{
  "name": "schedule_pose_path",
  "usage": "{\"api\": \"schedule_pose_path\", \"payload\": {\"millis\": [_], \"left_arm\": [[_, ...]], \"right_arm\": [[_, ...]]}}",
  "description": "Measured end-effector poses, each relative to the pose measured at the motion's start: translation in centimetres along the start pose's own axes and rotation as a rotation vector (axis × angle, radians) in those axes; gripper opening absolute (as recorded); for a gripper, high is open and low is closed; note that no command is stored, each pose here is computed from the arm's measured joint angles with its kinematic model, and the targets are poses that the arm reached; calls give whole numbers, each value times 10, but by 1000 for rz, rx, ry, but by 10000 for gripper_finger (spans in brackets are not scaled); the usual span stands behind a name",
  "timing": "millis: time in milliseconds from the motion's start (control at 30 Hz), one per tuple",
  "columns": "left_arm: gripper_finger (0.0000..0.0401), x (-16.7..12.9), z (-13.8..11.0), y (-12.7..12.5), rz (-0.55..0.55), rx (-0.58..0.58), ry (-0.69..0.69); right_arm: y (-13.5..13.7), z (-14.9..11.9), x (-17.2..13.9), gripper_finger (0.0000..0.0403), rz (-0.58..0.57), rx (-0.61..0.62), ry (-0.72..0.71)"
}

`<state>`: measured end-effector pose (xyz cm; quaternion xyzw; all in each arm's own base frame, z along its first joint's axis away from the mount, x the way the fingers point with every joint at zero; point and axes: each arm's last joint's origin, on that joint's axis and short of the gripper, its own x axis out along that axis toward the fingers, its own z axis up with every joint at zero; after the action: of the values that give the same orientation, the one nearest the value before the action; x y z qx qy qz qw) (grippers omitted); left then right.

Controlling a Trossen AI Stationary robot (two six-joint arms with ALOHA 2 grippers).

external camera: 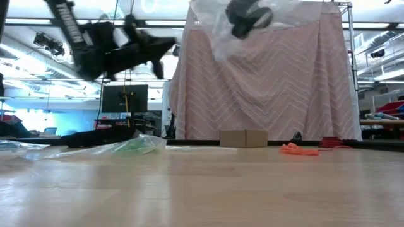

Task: Sort rubber bands
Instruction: Close the transparent zip bag

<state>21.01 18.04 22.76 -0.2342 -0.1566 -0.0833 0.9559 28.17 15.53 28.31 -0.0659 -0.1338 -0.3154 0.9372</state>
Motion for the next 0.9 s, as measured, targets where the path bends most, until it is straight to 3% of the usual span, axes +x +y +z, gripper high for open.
{"api": "schedule_pose_path", "payload": {"millis": [67,233,433,567,900], "left_arm": [[33,-13,-5,-4,66,-6,-33],[33,-12,-14,-22,-80,4,97],[47,2,-12,-44,-229,45,140],[64,6,-10,-54,-269,96,125],[101,17,-16,-68,-274,172,49]], "right_arm": [[-4,-1,8,0,-1,-6,-25],[-15,-13,29,0,58,16,-118],[-39,-34,51,0,162,210,-183],[-50,-30,55,0,204,288,-220],[-57,-30,62,0,226,276,-247]]}}
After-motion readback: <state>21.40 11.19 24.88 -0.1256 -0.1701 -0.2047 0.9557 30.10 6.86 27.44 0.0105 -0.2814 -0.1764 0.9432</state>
